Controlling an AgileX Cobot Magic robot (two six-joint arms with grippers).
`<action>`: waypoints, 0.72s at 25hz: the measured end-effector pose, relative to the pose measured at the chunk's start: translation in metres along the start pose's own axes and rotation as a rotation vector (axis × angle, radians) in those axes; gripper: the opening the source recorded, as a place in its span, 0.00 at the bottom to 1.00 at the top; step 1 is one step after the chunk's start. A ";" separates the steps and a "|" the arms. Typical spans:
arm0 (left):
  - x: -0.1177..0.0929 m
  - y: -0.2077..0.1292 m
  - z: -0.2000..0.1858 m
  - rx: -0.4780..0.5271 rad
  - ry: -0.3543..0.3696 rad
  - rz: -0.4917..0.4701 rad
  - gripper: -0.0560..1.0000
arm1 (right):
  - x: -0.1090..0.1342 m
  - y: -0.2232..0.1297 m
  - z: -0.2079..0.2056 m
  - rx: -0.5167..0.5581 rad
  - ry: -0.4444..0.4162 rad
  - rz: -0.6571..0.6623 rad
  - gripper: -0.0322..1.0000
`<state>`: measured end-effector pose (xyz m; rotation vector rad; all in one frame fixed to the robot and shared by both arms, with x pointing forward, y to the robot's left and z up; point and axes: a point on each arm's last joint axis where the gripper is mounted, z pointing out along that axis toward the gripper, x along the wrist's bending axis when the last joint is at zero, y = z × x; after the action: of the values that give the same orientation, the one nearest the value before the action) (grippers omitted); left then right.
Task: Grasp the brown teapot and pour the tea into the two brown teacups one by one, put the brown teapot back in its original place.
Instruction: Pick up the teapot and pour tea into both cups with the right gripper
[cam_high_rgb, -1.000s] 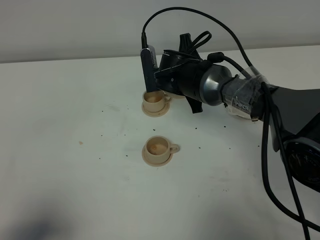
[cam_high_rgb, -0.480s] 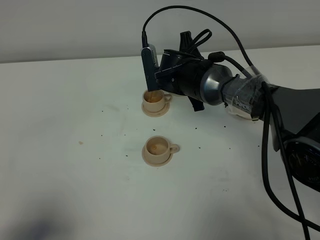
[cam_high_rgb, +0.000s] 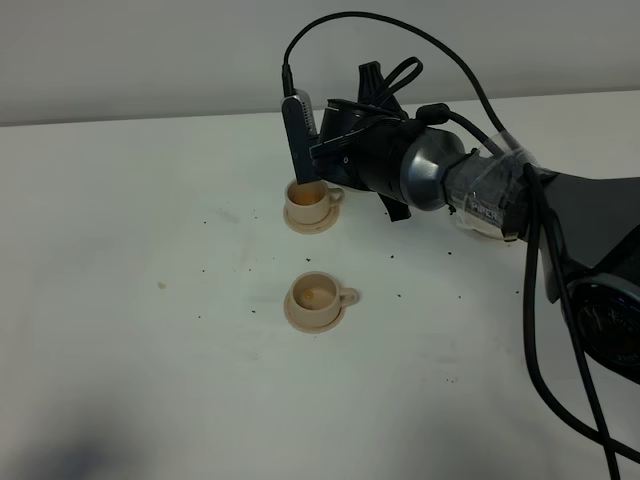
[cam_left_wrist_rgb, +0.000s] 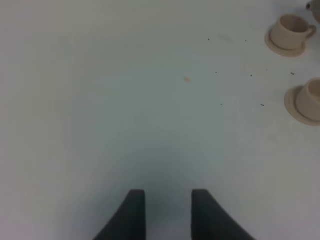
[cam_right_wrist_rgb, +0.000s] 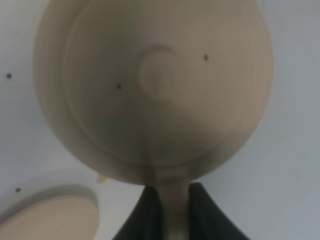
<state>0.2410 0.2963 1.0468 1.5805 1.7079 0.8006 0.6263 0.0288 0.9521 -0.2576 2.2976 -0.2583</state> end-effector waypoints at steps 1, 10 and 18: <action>0.000 0.000 0.000 0.000 0.000 0.000 0.29 | 0.000 0.000 0.000 0.000 0.000 -0.004 0.13; 0.000 0.000 0.000 0.000 0.000 0.000 0.29 | 0.000 0.000 0.000 -0.004 -0.003 -0.023 0.13; 0.000 0.000 0.000 0.000 0.000 0.000 0.29 | -0.001 0.002 0.000 -0.026 -0.016 -0.038 0.13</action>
<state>0.2410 0.2963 1.0468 1.5805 1.7079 0.8006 0.6270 0.0315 0.9525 -0.3159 2.2829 -0.2446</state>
